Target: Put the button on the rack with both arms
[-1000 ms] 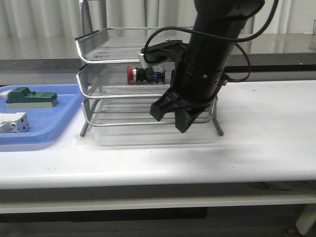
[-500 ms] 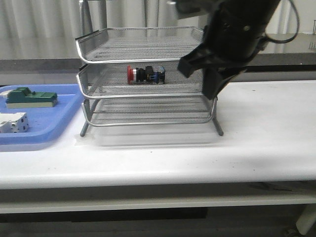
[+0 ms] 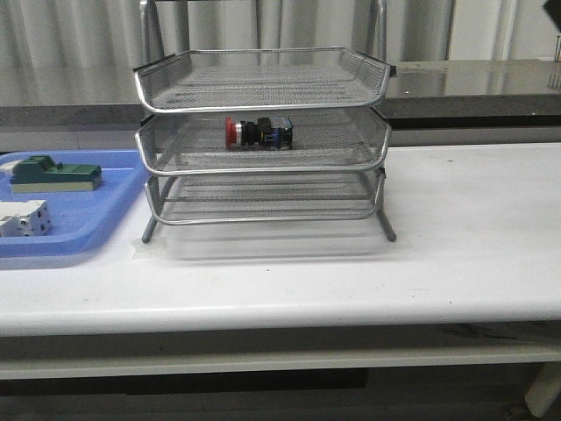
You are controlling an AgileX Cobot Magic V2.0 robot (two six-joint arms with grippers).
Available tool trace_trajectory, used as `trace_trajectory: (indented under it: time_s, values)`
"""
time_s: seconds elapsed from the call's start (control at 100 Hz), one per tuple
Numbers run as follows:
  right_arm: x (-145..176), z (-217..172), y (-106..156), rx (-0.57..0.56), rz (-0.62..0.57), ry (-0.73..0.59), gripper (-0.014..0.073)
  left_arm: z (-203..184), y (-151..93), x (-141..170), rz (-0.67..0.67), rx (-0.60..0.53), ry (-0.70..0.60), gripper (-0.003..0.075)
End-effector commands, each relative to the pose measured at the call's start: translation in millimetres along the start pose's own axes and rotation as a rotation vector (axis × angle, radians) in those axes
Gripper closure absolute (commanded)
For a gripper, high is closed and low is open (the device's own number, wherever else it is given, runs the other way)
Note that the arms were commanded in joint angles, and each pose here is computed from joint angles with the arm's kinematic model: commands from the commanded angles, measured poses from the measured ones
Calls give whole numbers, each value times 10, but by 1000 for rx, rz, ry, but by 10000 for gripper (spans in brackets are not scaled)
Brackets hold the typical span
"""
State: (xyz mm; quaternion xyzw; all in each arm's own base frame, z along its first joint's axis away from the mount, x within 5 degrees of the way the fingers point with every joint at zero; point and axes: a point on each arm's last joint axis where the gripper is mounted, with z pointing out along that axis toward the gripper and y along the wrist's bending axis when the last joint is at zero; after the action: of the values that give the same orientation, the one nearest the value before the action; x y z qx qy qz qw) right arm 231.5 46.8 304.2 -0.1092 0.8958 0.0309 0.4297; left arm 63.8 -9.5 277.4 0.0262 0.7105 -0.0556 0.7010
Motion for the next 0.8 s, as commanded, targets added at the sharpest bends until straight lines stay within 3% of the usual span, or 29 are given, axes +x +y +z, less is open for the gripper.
trace_trajectory:
  time_s: [0.0, 0.41, 0.79]
  values:
    - [14, -295, -80, 36, 39, -167, 660, -13, 21, -162, -22, -27, -98, 741]
    - [654, -1056, -68, 82, 76, -437, 658, -13, 21, -162, -22, -27, -98, 741]
    - [779, -1295, -44, 87, 73, -538, 660, -13, 21, -162, -22, -27, -98, 741]
